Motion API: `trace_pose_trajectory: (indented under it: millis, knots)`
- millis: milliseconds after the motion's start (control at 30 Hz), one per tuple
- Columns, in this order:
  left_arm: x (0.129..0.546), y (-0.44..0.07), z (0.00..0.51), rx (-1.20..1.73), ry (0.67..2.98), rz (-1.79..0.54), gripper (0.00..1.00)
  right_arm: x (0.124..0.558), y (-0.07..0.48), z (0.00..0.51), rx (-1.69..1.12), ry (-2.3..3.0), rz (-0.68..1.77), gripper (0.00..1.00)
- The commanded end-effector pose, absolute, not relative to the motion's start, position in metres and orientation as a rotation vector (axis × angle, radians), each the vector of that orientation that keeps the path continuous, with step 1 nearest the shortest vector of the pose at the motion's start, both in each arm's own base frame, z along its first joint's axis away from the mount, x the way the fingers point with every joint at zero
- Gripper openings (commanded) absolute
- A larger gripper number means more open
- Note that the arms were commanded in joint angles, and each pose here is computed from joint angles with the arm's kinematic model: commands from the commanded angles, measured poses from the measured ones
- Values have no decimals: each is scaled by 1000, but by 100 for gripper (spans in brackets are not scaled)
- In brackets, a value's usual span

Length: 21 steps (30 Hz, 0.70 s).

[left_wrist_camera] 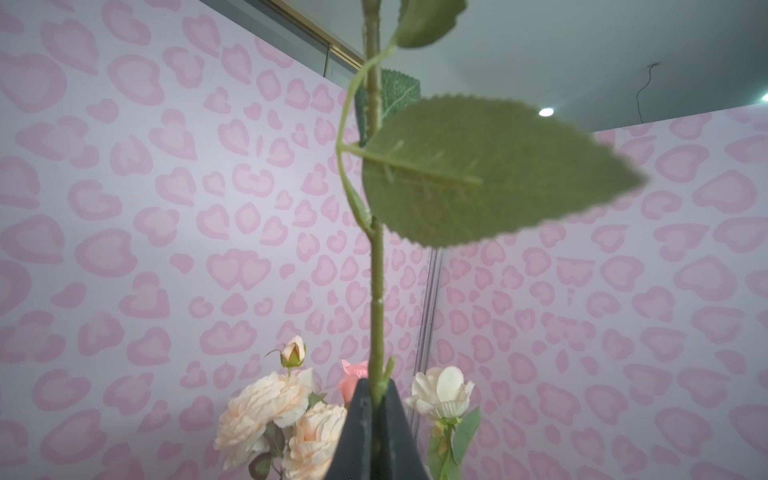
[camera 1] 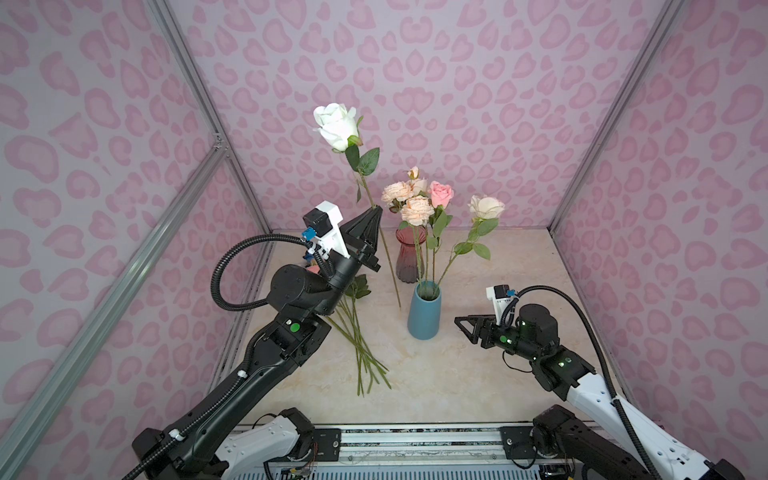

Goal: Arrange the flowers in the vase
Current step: 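Lift the white rose stem upright toward the teal cup with the left gripper, then lower the white rose stem into the teal cup with the left gripper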

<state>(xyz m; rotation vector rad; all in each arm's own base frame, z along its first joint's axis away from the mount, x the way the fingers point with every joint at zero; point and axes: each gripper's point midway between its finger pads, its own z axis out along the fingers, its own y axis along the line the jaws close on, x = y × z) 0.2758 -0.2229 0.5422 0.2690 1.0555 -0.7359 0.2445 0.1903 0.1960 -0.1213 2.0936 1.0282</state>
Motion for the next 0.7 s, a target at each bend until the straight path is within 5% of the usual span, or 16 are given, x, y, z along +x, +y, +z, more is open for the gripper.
trace_pose_trajectory:
  millis: [0, 667]
  knots:
    - [273, -223, 576, 259, 918, -700, 3, 246, 186, 195, -119, 2093, 994, 65]
    - [330, -308, 506, 317, 1066, -724, 3, 248, 175, 191, -94, 2091, 962, 65]
